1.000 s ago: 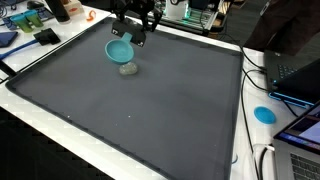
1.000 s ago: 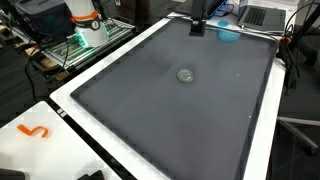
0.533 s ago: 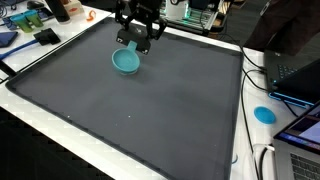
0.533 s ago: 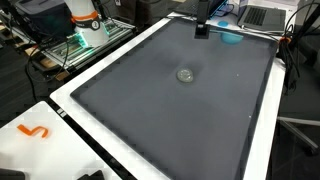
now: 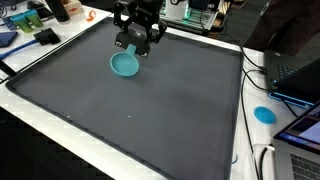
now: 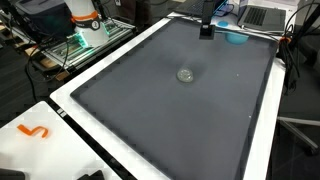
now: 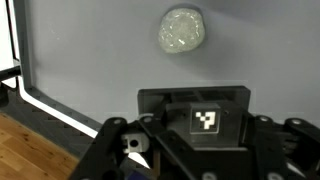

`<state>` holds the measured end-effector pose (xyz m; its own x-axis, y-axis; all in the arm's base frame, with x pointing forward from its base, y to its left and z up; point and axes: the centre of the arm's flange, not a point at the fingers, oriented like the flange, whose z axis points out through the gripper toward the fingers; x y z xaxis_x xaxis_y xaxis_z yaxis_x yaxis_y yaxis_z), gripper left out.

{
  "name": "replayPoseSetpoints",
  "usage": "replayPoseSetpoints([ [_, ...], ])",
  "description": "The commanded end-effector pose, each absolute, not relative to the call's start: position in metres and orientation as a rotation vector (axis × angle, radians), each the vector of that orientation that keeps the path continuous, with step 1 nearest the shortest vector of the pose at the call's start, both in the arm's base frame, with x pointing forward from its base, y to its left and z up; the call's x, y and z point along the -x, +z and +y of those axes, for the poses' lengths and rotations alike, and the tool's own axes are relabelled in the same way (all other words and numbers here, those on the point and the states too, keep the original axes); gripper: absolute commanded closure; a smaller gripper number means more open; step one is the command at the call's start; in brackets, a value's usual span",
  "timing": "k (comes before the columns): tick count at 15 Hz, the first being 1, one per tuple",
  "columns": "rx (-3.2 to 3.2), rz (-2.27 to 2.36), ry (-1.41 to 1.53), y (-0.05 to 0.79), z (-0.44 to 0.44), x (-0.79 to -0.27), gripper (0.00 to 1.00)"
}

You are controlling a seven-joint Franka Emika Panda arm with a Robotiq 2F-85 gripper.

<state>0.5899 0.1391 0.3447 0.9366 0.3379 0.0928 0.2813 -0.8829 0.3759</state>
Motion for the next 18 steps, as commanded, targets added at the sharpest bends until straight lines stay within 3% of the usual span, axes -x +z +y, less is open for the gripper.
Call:
replayPoseSetpoints([
  [1, -2.724, 0.440, 0.239, 0.343, 0.141, -0.597, 0.69],
  [18, -2.842, 0.399, 0.220, 0.360, 0.124, -0.614, 0.69],
])
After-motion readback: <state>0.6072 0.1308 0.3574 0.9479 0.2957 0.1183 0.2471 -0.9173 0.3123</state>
